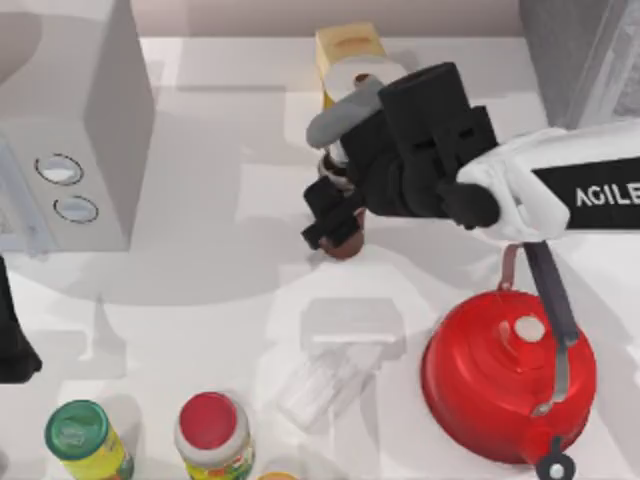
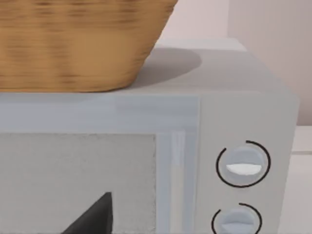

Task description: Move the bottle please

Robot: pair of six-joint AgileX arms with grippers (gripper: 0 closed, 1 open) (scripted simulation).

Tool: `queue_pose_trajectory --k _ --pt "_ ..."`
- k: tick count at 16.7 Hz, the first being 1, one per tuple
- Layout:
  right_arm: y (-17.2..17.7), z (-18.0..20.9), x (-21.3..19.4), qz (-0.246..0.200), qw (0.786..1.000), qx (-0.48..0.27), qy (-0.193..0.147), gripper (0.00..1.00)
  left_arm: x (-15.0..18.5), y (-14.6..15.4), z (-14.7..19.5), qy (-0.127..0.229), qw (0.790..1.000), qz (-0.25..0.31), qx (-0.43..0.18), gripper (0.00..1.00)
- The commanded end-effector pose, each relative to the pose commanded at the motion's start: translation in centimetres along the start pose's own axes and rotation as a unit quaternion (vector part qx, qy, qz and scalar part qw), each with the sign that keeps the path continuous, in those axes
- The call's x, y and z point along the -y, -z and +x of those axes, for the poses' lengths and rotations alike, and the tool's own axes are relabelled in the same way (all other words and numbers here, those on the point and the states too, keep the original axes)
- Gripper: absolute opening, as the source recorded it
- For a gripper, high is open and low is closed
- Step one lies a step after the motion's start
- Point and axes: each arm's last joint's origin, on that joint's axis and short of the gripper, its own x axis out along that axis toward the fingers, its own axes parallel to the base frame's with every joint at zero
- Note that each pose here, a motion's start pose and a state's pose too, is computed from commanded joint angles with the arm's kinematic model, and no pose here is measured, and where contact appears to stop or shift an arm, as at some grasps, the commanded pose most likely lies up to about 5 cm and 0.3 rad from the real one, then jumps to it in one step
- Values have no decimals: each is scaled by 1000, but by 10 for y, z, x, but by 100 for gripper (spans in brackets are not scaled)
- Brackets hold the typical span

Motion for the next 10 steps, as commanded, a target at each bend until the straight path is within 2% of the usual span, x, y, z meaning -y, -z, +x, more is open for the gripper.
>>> queue_pose_trajectory --k 2,5,10 --pt "1 -17 22 24 999 -1 30 0 0 0 0 0 1000 0 0 100" --pt "16 -64 64 81 992 -7 98 0 0 0 0 0 1000 0 0 100" --pt "64 -154 110 189 958 -10 217 0 0 0 0 0 1000 0 0 100"
